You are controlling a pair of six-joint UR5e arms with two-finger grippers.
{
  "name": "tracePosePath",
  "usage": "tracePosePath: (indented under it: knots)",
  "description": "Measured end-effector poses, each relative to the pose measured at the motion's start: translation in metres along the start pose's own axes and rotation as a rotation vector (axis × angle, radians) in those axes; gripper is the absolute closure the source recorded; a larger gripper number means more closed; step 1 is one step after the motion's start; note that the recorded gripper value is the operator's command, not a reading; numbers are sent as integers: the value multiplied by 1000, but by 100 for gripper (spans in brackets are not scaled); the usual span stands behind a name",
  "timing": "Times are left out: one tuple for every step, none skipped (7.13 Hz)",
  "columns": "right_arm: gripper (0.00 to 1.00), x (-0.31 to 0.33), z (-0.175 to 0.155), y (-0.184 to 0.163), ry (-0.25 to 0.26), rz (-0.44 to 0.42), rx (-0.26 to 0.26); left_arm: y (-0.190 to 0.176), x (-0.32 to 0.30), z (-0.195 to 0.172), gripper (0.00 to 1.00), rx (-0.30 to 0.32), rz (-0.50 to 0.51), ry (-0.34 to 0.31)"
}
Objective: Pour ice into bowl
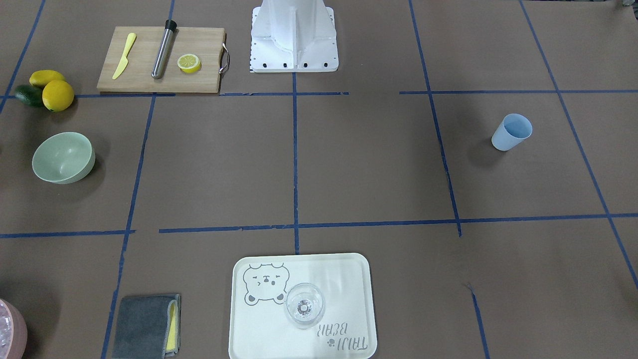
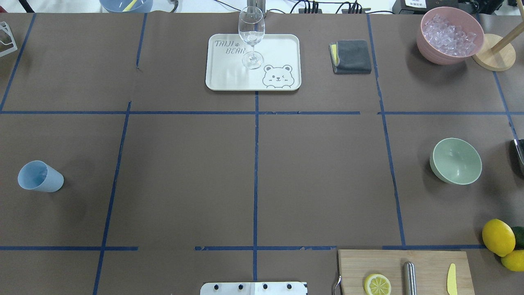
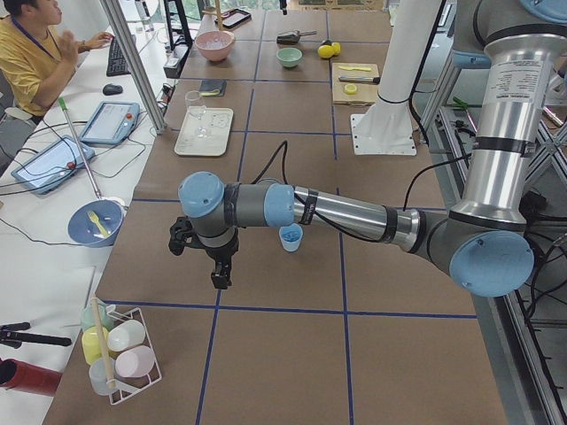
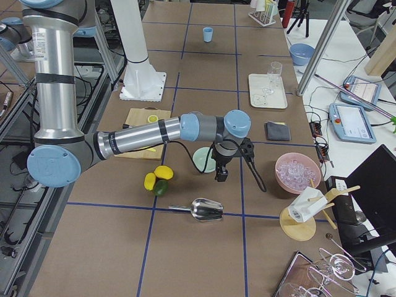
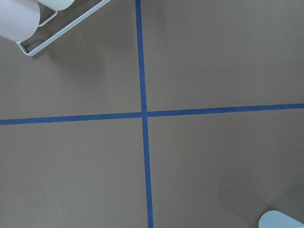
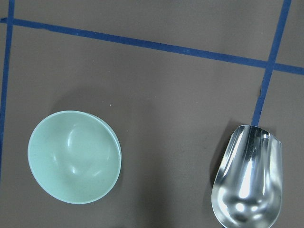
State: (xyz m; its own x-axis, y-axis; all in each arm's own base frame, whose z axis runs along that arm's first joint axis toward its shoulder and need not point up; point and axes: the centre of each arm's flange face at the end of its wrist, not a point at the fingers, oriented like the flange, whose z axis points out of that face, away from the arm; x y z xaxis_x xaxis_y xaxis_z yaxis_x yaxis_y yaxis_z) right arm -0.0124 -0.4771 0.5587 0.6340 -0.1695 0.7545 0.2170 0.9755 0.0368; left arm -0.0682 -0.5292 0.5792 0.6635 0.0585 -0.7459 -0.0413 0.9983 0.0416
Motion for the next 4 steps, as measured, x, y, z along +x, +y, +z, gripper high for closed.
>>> tracePosePath:
  knots:
    - [0, -1, 2, 0, -2, -2, -4, 1, 0, 1, 0, 9, 10, 8]
    - [0, -3, 4, -1, -1, -7, -9, 4, 4, 0, 0, 23, 31, 6]
    - [0, -4, 5, -2, 0, -11, -11, 8, 9, -3, 0, 30, 44, 4]
    - [0, -5, 5, -2, 0, -22, -3, 11, 14, -6, 0, 36, 54, 3]
